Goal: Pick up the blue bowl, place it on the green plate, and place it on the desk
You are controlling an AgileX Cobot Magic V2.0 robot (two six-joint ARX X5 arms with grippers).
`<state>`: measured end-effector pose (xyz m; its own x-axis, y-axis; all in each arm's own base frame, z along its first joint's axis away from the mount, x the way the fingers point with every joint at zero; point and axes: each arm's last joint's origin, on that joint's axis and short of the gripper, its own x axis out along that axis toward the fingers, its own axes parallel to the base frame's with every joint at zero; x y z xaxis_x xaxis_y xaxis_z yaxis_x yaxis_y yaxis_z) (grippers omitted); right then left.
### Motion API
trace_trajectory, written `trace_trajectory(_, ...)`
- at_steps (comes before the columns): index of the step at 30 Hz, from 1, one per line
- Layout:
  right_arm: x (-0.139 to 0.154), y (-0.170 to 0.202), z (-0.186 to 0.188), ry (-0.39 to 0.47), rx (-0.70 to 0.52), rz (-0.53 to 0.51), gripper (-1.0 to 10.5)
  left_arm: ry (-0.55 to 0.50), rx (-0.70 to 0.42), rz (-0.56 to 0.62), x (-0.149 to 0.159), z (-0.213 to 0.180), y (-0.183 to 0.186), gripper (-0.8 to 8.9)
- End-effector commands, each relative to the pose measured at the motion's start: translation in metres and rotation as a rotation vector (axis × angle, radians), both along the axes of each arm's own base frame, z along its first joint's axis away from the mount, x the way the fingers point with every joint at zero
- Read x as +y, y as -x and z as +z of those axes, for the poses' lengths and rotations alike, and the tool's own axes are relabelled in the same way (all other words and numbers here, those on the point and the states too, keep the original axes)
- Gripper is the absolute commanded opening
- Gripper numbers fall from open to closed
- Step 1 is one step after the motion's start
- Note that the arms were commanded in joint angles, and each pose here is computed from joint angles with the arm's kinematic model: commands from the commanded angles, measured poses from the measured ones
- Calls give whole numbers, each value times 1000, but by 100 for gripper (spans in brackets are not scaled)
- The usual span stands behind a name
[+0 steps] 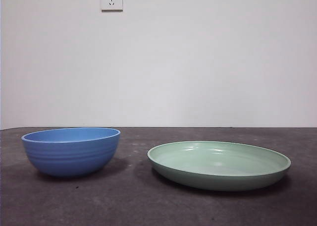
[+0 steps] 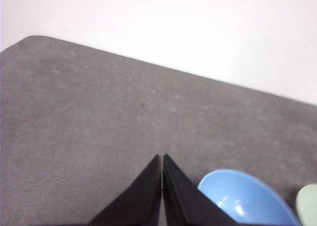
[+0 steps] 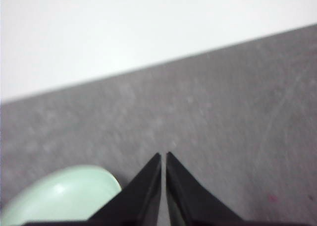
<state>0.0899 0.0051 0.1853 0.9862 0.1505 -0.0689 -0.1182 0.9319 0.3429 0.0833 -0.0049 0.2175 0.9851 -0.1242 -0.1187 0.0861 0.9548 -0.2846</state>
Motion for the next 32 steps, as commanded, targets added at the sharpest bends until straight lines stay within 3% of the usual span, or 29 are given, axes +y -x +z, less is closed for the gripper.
trace_trajectory(1,0,4,20,-98,-5,-1,10,30,-2,4,0,23,1,9)
trace_trajectory(8,1,14,71,-110,61,30,10,41,70,-94,-3,74,-4,8)
trace_trajectory(14,6,14,104,-83,208,198,10,75,201,-252,-8,100,-18,8)
trace_trajectory(23,10,5,135,-35,401,390,10,152,371,-478,-17,109,-47,8)
trace_trajectory(29,12,-8,140,-1,493,448,10,182,542,-606,-26,98,-64,8)
trace_trajectory(32,12,-10,139,-2,504,446,10,165,560,-620,-27,95,-68,8)
